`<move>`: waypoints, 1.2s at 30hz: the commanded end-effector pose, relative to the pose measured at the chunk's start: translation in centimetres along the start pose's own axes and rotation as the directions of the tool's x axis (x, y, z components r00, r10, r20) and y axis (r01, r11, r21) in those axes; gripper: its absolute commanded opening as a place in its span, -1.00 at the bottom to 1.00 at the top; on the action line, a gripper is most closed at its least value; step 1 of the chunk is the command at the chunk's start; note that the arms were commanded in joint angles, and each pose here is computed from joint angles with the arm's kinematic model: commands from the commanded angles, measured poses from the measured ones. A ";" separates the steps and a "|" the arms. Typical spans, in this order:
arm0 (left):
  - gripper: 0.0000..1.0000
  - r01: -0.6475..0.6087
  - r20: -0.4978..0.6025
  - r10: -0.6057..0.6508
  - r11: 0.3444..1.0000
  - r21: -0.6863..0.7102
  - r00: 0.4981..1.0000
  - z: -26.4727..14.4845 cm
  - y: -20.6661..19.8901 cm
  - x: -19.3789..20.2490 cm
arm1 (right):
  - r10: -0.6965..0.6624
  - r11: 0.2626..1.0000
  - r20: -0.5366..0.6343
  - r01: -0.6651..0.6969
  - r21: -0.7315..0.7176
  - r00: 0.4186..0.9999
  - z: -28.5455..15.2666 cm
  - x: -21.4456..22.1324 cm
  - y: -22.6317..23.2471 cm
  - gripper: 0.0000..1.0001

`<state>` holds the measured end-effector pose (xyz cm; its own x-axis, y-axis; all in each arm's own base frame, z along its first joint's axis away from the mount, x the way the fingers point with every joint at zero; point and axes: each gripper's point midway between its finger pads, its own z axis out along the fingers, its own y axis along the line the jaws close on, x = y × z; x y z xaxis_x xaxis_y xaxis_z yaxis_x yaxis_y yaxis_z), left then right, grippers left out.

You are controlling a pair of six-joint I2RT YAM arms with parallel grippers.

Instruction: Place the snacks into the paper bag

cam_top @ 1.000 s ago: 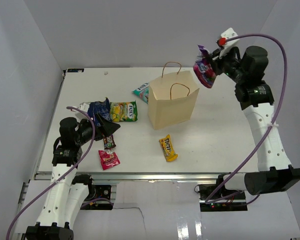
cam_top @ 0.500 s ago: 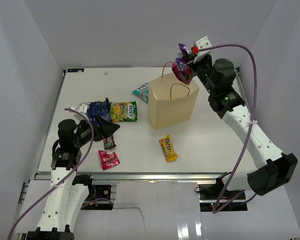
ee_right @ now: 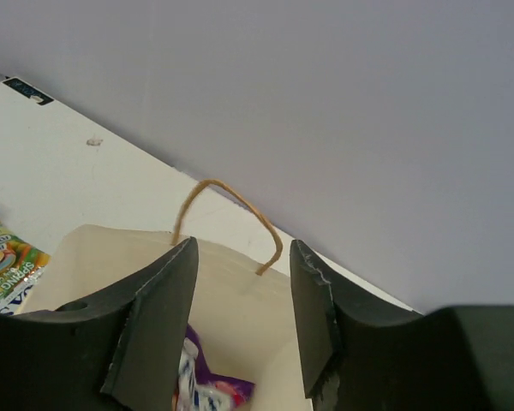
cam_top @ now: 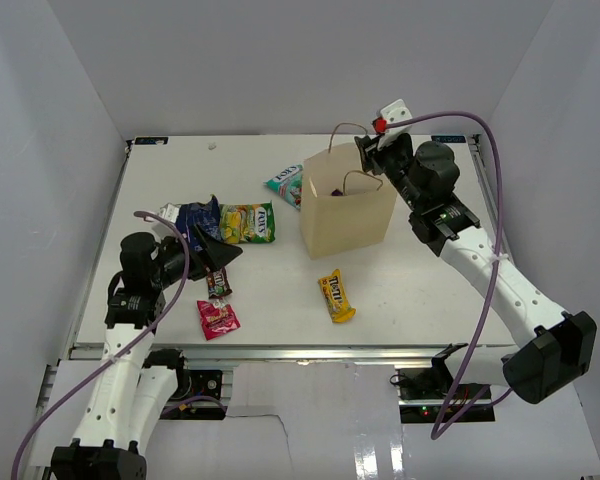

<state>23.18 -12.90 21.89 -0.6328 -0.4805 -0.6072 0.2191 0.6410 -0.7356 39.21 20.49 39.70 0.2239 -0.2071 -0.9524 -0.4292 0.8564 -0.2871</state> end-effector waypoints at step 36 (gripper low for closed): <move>0.65 -0.086 -0.532 -0.120 0.934 -0.347 0.838 17.5 -5.3 22.2 | 0.152 0.861 -0.618 -0.410 -0.300 0.771 -18.4 18.7 0.3 0.77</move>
<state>20.40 -36.14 6.09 -0.9657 -0.0910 -0.2433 0.0561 0.8415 -0.5374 27.47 7.77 19.57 -0.4585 -0.3341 -0.8235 -0.7032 0.7030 0.1063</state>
